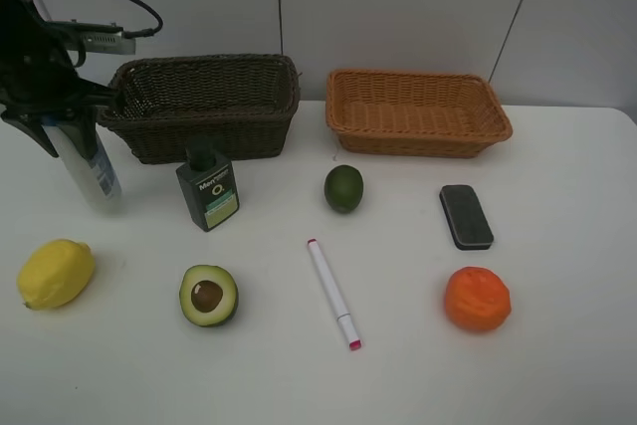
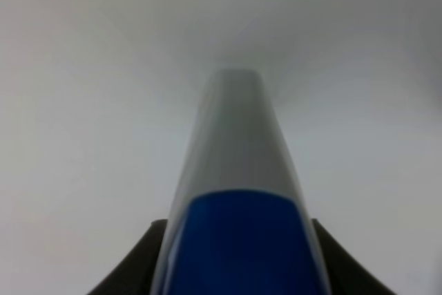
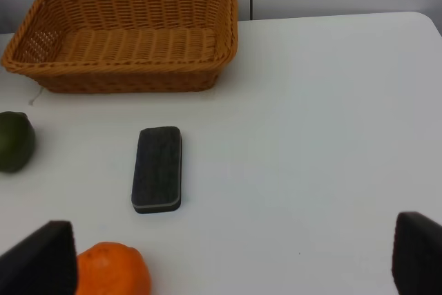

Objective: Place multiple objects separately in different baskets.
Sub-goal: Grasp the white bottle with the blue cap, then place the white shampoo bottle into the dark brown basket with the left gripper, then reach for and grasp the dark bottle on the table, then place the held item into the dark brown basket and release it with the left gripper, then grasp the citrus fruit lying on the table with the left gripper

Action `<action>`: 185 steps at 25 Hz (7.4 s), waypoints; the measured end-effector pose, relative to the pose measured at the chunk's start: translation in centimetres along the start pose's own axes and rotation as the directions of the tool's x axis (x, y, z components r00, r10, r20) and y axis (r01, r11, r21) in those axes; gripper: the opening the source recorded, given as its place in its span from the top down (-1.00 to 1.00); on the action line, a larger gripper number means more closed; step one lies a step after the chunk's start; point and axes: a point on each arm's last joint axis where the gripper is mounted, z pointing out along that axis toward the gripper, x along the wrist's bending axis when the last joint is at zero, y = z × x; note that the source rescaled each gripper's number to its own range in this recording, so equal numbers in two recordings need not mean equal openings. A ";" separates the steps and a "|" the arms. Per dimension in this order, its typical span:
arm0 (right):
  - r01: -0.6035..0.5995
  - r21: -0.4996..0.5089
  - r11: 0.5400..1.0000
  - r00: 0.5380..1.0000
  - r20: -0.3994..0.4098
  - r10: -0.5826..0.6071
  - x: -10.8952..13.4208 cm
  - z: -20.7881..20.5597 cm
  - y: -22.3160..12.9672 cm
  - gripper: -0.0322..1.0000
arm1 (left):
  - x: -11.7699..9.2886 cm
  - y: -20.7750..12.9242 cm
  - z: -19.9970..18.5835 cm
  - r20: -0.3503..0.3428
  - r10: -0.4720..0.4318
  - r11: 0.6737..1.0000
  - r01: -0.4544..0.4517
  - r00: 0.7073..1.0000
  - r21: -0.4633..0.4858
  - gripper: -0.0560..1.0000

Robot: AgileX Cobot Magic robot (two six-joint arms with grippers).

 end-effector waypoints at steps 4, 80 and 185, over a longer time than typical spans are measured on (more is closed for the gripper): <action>0.000 0.000 1.000 1.000 0.000 0.000 0.0 0.0 0.0 -1.00 | -0.1 1.6 -6.5 0.057 -0.034 0.990 0.041 0.998 -0.132 0.89; 0.000 0.000 1.000 1.000 0.000 0.000 0.0 0.0 0.0 -1.00 | -13.4 0.3 5.8 0.168 0.458 0.888 -0.458 0.873 -0.041 -0.99; 0.000 0.000 1.000 1.000 0.000 0.000 0.0 0.0 0.0 -1.00 | 1.4 -14.7 4.2 0.021 -0.008 0.998 0.007 1.000 0.057 -1.00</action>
